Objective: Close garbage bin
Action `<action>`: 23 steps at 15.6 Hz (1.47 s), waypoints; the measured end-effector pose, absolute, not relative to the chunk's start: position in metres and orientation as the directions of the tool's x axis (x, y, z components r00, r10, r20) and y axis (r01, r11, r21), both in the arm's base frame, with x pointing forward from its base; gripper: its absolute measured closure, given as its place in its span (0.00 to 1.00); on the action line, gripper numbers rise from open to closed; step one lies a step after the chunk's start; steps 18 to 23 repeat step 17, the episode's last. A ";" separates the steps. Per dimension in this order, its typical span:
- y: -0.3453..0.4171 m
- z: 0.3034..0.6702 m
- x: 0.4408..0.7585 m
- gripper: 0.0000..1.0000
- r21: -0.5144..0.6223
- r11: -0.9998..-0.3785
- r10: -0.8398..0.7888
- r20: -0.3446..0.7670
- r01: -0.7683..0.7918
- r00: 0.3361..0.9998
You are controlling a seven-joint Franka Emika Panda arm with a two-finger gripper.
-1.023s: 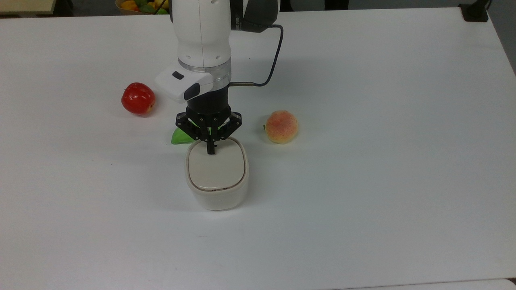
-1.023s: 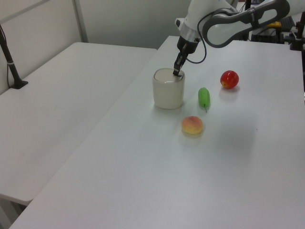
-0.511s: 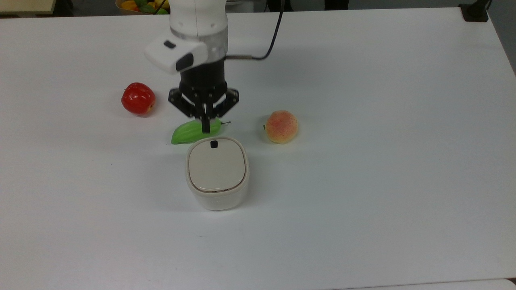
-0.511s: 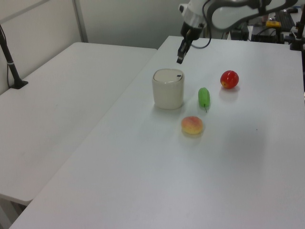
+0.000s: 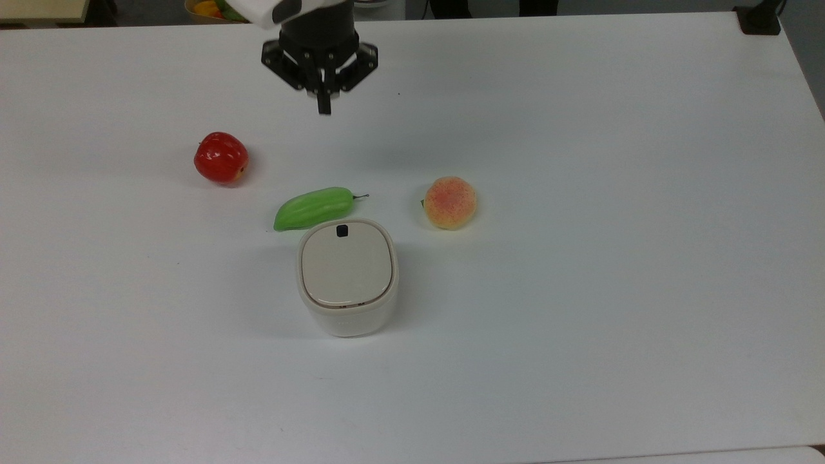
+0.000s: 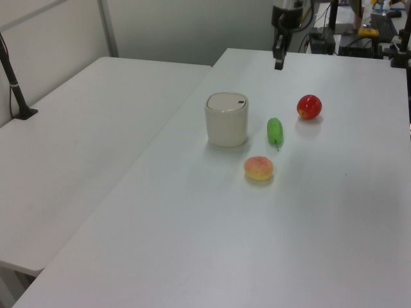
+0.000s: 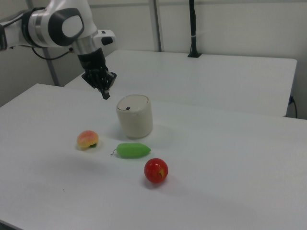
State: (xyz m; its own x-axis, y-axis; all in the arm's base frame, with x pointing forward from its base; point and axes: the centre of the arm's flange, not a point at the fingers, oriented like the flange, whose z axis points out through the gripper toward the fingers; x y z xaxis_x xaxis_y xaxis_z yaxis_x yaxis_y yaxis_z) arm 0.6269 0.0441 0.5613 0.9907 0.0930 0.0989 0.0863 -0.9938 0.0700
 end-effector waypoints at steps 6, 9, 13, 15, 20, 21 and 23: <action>0.024 0.586 0.601 0.96 0.099 -0.993 0.065 0.054 0.059 0.996; 0.009 0.591 0.593 0.71 0.100 -0.994 0.039 0.039 0.035 0.998; 0.007 0.590 0.591 0.32 0.100 -0.994 0.036 0.033 0.032 0.999; 0.004 0.590 0.591 0.11 0.100 -0.995 0.031 0.033 0.028 0.999; 0.000 0.590 0.591 0.00 0.100 -0.995 0.025 0.034 0.021 0.999; 0.000 0.590 0.591 0.00 0.100 -0.995 0.025 0.034 0.021 0.999; 0.000 0.590 0.591 0.00 0.100 -0.995 0.025 0.034 0.021 0.999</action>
